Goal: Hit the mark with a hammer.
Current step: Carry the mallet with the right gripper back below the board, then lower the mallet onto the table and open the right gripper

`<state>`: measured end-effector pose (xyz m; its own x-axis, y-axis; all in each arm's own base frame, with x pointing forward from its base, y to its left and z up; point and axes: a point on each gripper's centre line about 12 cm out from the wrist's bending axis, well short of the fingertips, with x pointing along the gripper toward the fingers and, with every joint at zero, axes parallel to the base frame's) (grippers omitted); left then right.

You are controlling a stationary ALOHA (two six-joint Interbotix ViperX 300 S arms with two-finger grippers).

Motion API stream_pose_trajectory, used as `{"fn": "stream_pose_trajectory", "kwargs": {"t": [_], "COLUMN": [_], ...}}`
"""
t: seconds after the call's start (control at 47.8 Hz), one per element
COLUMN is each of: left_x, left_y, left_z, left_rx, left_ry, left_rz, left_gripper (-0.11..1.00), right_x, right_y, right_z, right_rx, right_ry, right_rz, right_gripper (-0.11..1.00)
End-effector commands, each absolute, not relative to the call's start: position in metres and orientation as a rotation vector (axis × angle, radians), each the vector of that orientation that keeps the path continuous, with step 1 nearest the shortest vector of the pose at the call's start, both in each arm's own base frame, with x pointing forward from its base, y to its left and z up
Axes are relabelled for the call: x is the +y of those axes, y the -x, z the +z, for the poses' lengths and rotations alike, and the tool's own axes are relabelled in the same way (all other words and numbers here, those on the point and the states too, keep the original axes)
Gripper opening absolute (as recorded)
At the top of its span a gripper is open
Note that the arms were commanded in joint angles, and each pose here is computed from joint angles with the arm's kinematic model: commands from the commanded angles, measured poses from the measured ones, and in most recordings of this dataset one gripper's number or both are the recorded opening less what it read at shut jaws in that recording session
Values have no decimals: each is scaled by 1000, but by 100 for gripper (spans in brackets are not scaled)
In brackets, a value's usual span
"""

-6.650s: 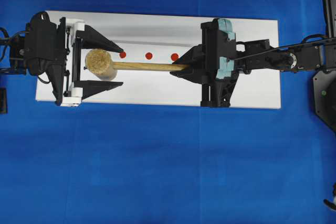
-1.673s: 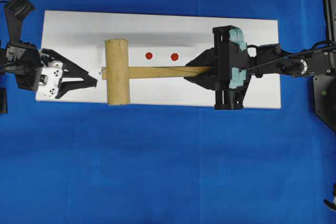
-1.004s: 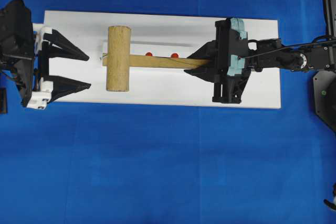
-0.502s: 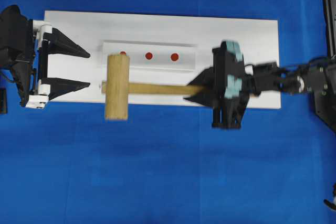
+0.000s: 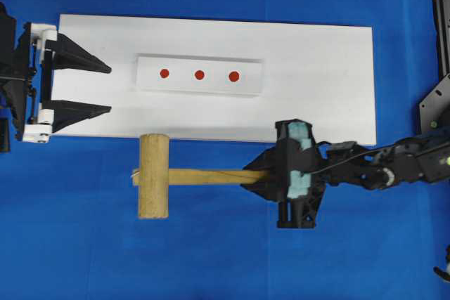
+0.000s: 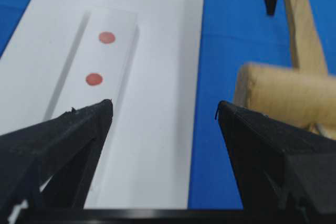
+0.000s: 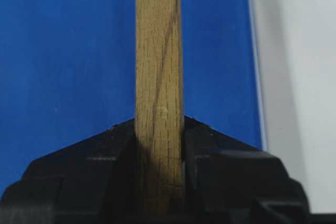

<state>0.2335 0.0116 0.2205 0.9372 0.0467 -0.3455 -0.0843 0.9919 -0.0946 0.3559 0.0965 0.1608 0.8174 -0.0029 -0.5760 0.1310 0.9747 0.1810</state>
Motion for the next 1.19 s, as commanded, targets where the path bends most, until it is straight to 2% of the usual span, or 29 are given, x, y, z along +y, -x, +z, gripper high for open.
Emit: {"fn": "stream_pose_trajectory", "kwargs": {"t": [0.0,0.523,1.171], "left_x": [12,13,21], "left_y": [-233,-230,-229], "left_z": [228,227,225], "left_rx": [316,314,325], "left_ry": [107,110,113], "left_rz": [68,72,105], "left_gripper": [76,76,76], "right_x": [101,117,119], "right_y": [-367,-388,-388], "right_z": [174,117,93], "right_rx": [567,721,782], "right_ry": [-231,-212,-201], "right_rz": [-70,-38,-42], "right_gripper": [7,7,7]}}
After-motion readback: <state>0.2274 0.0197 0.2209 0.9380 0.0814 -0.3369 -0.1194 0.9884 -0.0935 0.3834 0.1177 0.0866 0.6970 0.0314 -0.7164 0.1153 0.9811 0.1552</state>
